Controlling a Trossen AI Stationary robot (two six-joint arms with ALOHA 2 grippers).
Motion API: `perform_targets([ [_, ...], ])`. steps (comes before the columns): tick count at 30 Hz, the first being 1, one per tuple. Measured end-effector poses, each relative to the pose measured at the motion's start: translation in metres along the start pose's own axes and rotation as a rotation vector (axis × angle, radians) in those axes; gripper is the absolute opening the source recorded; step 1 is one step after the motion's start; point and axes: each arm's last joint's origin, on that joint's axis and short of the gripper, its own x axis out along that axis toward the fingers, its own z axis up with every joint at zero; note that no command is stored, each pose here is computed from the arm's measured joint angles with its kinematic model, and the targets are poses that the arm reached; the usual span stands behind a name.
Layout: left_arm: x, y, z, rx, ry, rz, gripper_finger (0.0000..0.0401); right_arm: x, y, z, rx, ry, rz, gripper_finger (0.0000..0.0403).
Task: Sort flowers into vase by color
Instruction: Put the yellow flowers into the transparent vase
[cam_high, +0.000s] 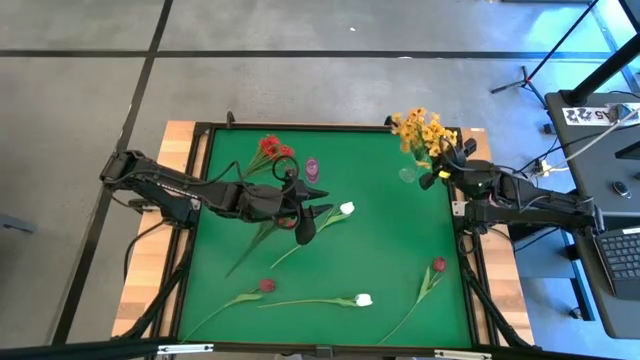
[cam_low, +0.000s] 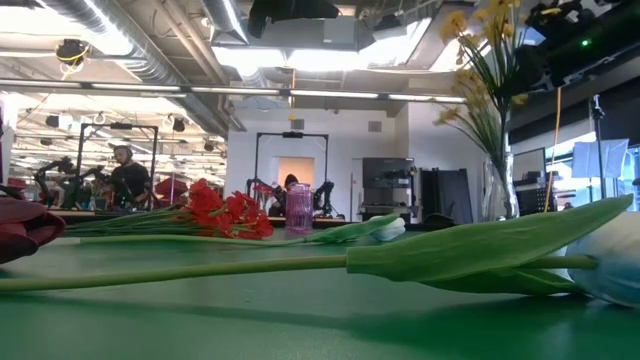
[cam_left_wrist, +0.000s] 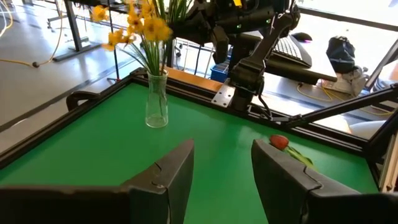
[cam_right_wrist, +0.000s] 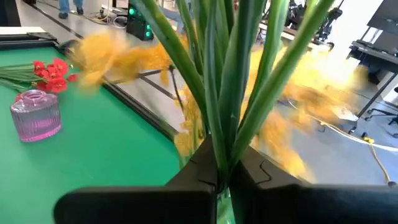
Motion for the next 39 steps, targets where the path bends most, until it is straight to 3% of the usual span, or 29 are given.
perform_targets([
  [14, 0.000, 0.000, 0.000, 0.002, 0.003, 0.001, 0.0156, 0.011, 0.010, -0.006, 0.032, 0.079, -0.012, 0.0025],
  [28, 0.000, 0.001, -0.002, 0.009, 0.018, 0.006, 0.0156, 0.010, 0.010, -0.008, 0.094, 0.099, -0.005, 0.0215],
  [33, 0.000, 0.001, -0.002, 0.008, 0.022, 0.007, 0.0156, 0.009, 0.010, -0.012, 0.140, 0.143, 0.001, 0.0245],
  [39, 0.000, 0.001, -0.002, 0.008, 0.022, 0.007, 0.0156, -0.001, 0.002, -0.011, 0.203, 0.281, 0.028, 0.0253],
])
